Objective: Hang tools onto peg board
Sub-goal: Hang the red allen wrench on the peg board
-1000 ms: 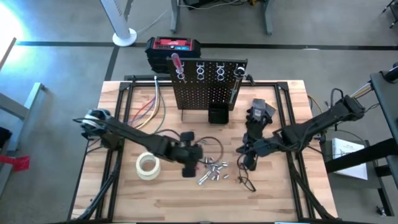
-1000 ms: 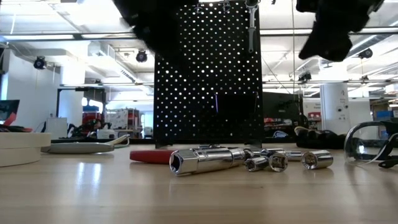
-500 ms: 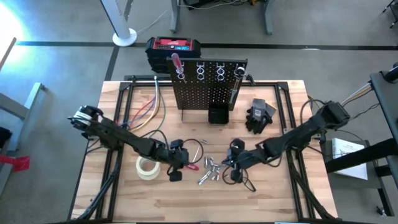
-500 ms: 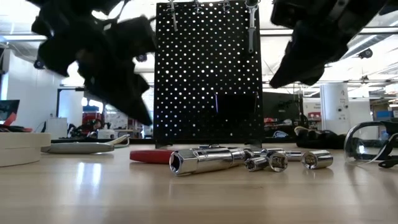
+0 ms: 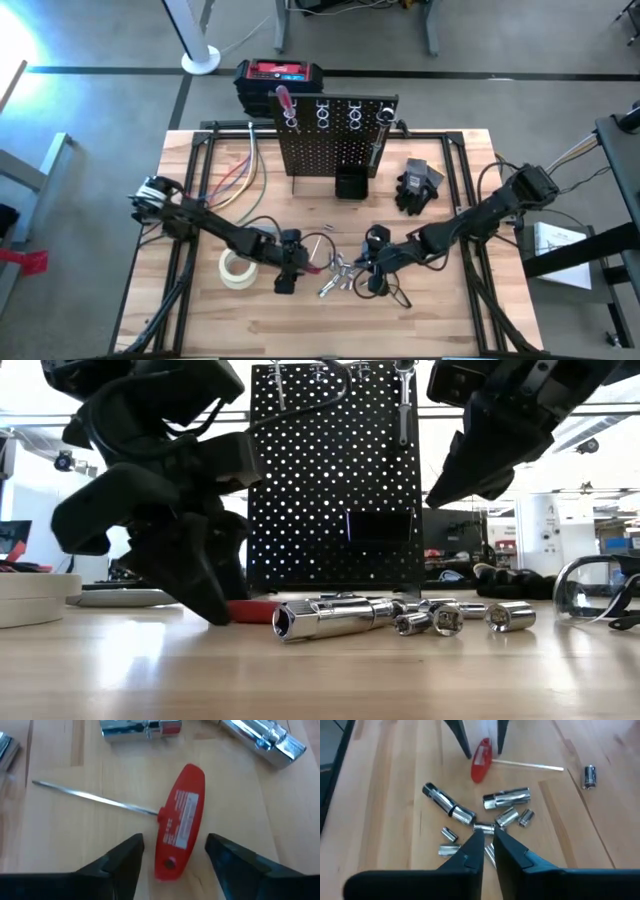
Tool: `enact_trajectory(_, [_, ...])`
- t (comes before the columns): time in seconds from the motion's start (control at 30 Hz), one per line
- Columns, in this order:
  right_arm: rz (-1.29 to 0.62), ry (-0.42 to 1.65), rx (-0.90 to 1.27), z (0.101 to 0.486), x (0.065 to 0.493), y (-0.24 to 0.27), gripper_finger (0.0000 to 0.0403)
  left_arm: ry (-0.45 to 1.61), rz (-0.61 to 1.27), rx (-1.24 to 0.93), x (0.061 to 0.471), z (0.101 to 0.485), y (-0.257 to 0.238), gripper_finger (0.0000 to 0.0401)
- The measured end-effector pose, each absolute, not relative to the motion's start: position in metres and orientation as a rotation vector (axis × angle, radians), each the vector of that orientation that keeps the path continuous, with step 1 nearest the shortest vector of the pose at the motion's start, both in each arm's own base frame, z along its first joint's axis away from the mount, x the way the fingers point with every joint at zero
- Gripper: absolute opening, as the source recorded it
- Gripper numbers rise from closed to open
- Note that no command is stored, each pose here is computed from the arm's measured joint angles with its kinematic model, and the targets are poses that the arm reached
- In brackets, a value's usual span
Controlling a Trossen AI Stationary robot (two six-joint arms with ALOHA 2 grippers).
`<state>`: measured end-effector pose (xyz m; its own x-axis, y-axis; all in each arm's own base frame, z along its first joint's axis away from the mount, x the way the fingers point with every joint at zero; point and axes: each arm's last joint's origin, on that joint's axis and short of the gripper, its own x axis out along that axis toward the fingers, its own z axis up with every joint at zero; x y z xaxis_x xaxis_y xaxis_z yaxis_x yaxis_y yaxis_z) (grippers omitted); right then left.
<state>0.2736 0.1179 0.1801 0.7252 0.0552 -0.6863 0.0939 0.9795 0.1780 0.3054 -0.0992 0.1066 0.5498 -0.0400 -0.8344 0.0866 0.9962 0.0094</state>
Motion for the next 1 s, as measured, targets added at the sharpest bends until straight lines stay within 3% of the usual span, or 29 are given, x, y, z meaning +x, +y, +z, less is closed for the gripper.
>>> enact_trajectory(0.1, [-0.02, 0.75, 0.211, 0.181, 0.274, 0.118, 0.0051, 0.986, -0.075, 0.052, 0.309, 0.106, -0.099, 0.0192])
enact_trajectory(0.3, [-0.025, 0.734, 0.217, 0.183, 0.276, 0.117, 0.0062, 0.984, -0.068, 0.028, 0.31, 0.107, -0.098, 0.0078])
enact_trajectory(0.47, [0.058, 0.676, 0.192, 0.189, 0.277, 0.123, 0.0039, 0.97, -0.095, -0.045, 0.31, 0.115, -0.099, 0.0079])
enact_trajectory(0.67, [0.332, 0.528, -0.093, 0.208, 0.275, 0.152, 0.004, 0.907, -0.272, -0.227, 0.324, 0.152, -0.107, 0.0079])
enact_trajectory(1.0, [0.143, 0.465, -0.631, 0.243, 0.274, 0.19, 0.0175, 0.741, -0.38, -0.334, 0.361, 0.231, -0.119, 0.0079])
